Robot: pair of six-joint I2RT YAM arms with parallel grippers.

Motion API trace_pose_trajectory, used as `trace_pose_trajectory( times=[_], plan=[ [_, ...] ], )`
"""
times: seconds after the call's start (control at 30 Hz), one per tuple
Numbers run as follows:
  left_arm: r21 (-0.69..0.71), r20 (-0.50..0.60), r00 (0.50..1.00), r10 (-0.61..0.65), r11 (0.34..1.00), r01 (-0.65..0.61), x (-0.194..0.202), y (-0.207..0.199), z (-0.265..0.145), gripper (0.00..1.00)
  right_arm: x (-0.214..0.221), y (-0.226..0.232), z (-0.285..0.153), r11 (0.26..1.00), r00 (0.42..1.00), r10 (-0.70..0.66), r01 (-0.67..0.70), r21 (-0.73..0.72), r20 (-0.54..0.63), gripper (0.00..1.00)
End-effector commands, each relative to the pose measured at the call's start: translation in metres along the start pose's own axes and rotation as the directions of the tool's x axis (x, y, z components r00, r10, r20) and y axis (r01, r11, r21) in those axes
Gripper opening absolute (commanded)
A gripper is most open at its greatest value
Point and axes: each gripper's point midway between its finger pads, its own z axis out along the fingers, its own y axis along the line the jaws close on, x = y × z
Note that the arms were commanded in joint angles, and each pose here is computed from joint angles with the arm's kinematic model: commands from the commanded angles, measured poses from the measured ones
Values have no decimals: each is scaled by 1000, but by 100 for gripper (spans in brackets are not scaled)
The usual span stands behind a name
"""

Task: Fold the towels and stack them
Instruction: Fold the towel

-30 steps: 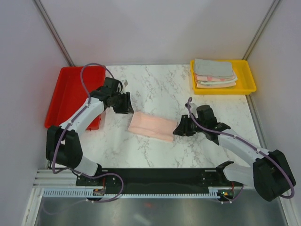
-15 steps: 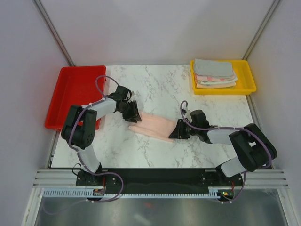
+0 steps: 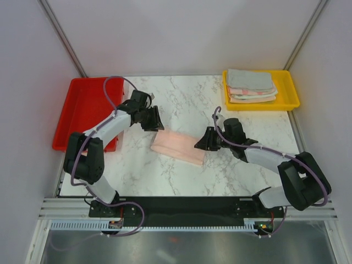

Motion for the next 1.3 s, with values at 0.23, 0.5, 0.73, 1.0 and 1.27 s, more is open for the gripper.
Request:
trace_pose_trajectory(
  times=[0.23, 0.5, 0.73, 1.0, 1.27],
  plan=[
    [-265, -48, 994, -99, 961, 83, 71, 53, 6, 43, -30, -68, 34, 986, 998, -62, 59, 153, 21, 35],
    [-226, -25, 976, -216, 952, 205, 79, 47, 21, 43, -46, -93, 55, 967, 982, -176, 186, 175, -76, 37],
    [-137, 36, 977, -210, 967, 213, 45, 10, -1, 43, -80, -80, 49, 951, 962, -237, 259, 172, -135, 40],
    [-66, 112, 988, -107, 991, 115, -18, -25, -7, 43, -72, -35, 22, 987, 983, -124, 137, 89, -138, 42],
    [-116, 53, 993, -105, 987, 110, -26, 4, 51, 43, -6, -55, 22, 998, 997, -32, 37, 59, -74, 42]
  ],
)
